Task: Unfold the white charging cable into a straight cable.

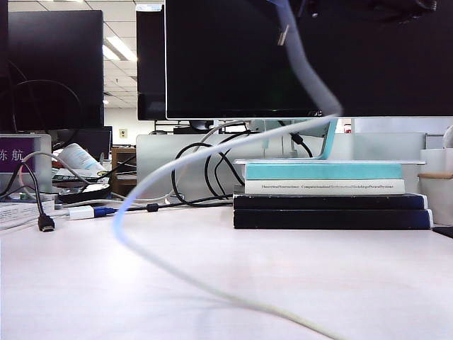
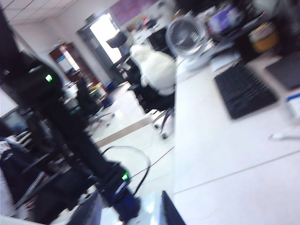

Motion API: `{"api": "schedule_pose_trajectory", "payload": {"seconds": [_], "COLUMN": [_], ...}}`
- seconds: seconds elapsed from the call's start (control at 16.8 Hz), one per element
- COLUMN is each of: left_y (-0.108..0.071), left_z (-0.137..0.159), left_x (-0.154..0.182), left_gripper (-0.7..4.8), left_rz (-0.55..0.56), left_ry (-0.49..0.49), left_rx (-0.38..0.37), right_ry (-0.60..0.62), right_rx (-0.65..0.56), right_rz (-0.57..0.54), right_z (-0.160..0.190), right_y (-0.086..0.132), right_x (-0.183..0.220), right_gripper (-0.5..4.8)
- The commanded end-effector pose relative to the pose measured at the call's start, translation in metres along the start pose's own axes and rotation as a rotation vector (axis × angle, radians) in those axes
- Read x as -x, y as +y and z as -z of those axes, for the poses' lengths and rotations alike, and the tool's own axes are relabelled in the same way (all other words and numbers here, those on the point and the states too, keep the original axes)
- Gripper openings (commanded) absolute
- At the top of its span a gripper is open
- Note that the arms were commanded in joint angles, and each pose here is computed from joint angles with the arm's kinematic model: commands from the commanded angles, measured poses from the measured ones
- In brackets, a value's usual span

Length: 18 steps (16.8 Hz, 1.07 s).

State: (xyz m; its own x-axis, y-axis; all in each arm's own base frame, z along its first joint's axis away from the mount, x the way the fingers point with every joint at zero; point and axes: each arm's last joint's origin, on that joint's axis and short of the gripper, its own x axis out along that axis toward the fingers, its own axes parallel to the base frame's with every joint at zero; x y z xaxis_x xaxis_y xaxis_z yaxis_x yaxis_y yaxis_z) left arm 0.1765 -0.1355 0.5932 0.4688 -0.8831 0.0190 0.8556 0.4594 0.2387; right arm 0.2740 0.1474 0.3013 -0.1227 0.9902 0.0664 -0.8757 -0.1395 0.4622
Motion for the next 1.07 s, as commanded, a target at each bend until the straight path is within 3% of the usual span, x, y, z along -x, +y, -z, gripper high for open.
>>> {"api": "schedule_pose_trajectory", "payload": {"seconds": [0.06,0.42,0.48,0.54,0.6,0.77,0.83,1.07], "left_y": [0.000,0.011,0.015,0.016,0.022,0.027,0.032,0.031], "left_z": [-0.015,-0.020,-0.022,-0.024,-0.030,-0.040,-0.043,-0.043], "left_x": [0.007,0.014,0.021,0.024,0.041,0.061,0.070,0.070], "left_gripper": [-0.06,-0.06,-0.06,-0.06,-0.06,-0.06,-0.06,-0.06], "left_rz": [-0.025,-0.326,-0.431,-0.466,-0.614,-0.730,-0.798,-0.785], "left_ry": [-0.110,-0.074,-0.049,-0.042,-0.011,-0.037,-0.037,-0.042], "left_rx": [-0.057,-0.224,-0.285,-0.307,-0.367,-0.414,-0.427,-0.430], "right_ry": [0.037,0.127,0.137,0.140,0.146,0.154,0.160,0.141], "right_rx": [-0.077,-0.227,-0.256,-0.269,-0.311,-0.356,-0.382,-0.348], "right_rz": [-0.011,-0.069,-0.072,-0.072,-0.062,-0.056,-0.055,-0.038], "right_z": [0.005,0.017,0.019,0.020,0.023,0.026,0.027,0.024], "right_y": [-0.002,-0.005,-0.006,-0.006,-0.008,-0.009,-0.009,-0.010], "right_x": [-0.003,-0.002,-0.002,-0.002,-0.001,-0.001,-0.001,0.001], "right_gripper": [1.66,1.66,1.66,1.66,1.65,1.34,0.20,0.12]}}
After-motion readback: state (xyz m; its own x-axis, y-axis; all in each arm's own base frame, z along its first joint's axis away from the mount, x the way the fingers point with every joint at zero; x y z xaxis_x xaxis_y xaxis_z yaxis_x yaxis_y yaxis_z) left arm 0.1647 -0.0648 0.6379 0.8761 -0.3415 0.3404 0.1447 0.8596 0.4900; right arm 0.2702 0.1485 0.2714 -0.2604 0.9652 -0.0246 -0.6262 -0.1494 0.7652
